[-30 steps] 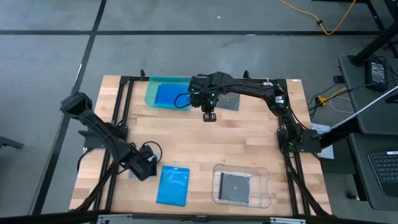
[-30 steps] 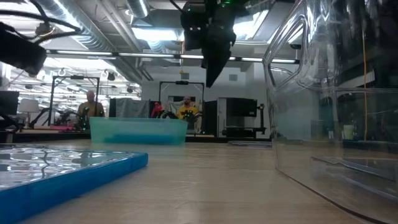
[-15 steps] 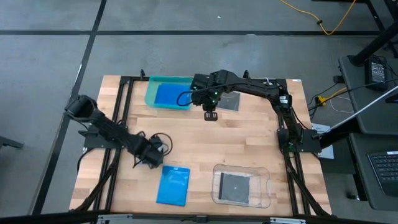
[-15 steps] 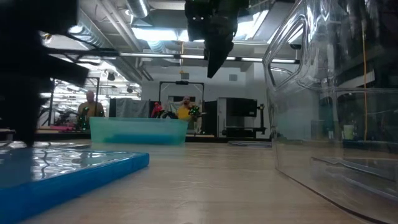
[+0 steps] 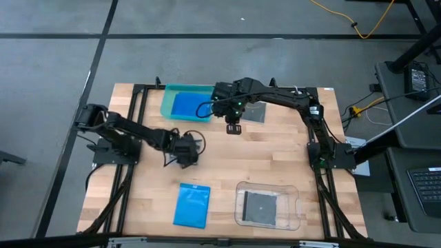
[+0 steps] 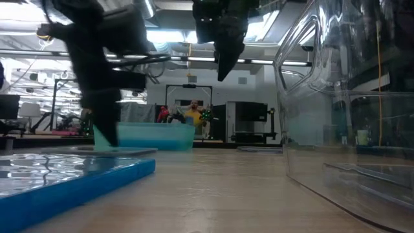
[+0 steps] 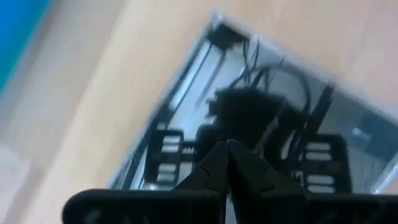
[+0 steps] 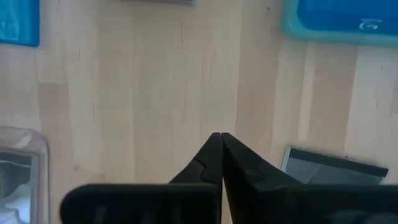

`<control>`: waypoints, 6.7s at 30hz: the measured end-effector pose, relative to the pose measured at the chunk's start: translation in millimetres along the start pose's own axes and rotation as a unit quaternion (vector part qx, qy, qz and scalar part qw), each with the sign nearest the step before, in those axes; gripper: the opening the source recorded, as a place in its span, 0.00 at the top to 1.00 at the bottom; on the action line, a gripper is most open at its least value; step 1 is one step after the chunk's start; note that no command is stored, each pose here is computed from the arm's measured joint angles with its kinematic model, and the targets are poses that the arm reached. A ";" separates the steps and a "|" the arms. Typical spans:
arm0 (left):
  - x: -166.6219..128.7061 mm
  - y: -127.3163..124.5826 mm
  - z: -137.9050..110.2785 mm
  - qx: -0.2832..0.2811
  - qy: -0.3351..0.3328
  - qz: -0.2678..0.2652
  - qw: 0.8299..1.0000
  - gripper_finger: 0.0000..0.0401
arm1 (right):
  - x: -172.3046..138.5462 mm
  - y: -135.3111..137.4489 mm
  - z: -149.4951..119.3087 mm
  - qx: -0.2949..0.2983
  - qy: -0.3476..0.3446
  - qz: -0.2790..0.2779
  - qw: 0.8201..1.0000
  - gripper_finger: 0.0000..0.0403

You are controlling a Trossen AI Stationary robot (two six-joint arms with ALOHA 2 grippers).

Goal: Pick & place jewel cases by type
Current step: Put the bottom black CD case into the transparent bin

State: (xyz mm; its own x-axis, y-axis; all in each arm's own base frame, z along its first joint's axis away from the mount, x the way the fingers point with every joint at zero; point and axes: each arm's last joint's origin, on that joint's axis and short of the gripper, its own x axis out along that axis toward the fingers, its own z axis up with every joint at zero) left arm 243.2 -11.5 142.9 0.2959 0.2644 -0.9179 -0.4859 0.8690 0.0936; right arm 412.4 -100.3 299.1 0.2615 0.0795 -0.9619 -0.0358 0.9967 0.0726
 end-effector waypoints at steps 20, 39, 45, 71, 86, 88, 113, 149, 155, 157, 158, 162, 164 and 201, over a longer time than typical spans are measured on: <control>-71.7 25.6 53.1 0.006 -0.066 -0.011 0.998 1.00 | 76.4 15.6 -74.6 0.085 -0.027 0.039 0.995 0.98; -80.7 56.4 -56.6 -0.277 -0.001 -0.013 0.961 0.95 | 100.8 29.0 -73.4 0.006 -0.171 0.018 0.985 0.99; -63.0 54.9 -70.9 -0.316 -0.010 -0.074 0.946 0.87 | 109.2 28.8 -68.6 -0.002 -0.184 0.015 0.983 0.98; 0.0 56.2 -82.7 -0.410 -0.079 -0.150 0.896 0.44 | 165.3 27.8 -70.9 0.013 -0.133 0.030 0.991 0.98; 29.3 51.9 -49.7 -0.417 -0.119 -0.202 0.878 0.44 | 165.6 28.1 -71.9 0.018 -0.127 0.034 0.991 0.98; 29.1 52.1 -45.4 -0.411 -0.121 -0.205 0.880 0.44 | 165.7 28.8 -73.7 0.035 -0.116 0.049 0.991 0.98; 21.2 41.8 -54.3 -0.364 -0.017 -0.263 0.893 0.45 | 188.7 85.3 -89.9 0.107 -0.111 0.129 0.979 0.98; 36.0 -0.4 -17.9 -0.422 -0.067 -0.284 0.858 0.45 | 187.4 79.2 -88.2 0.073 -0.131 0.111 0.982 0.98; 35.0 -1.6 -14.8 -0.409 -0.065 -0.278 0.867 0.45 | 187.3 78.7 -88.6 0.074 -0.129 0.111 0.983 0.98; 34.9 -1.6 -15.0 -0.409 -0.059 -0.272 0.869 0.45 | 187.3 78.5 -88.7 0.074 -0.129 0.110 0.983 0.98; 35.0 -1.6 -15.2 -0.409 -0.057 -0.270 0.870 0.45 | 187.2 78.5 -88.6 0.074 -0.129 0.110 0.983 0.98; 35.1 -1.4 -15.4 -0.410 -0.056 -0.267 0.870 0.45 | 187.1 78.5 -88.9 0.076 -0.125 0.109 0.983 0.98; 35.7 -1.1 -16.4 -0.410 -0.052 -0.263 0.872 0.45 | 187.1 78.4 -89.1 0.077 -0.123 0.110 0.983 0.98; 25.6 0.4 -17.6 -0.382 -0.067 -0.271 0.881 0.49 | 188.3 80.1 -94.8 0.055 -0.092 0.113 0.988 0.98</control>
State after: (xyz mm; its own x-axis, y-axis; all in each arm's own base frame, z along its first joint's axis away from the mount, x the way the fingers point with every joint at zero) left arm 236.1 -11.7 112.6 0.7246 -0.0122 -0.6890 -0.6394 0.3610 -0.6788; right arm 367.2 -6.9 98.8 0.4301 0.2910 -0.8546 -0.0107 0.9482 0.3175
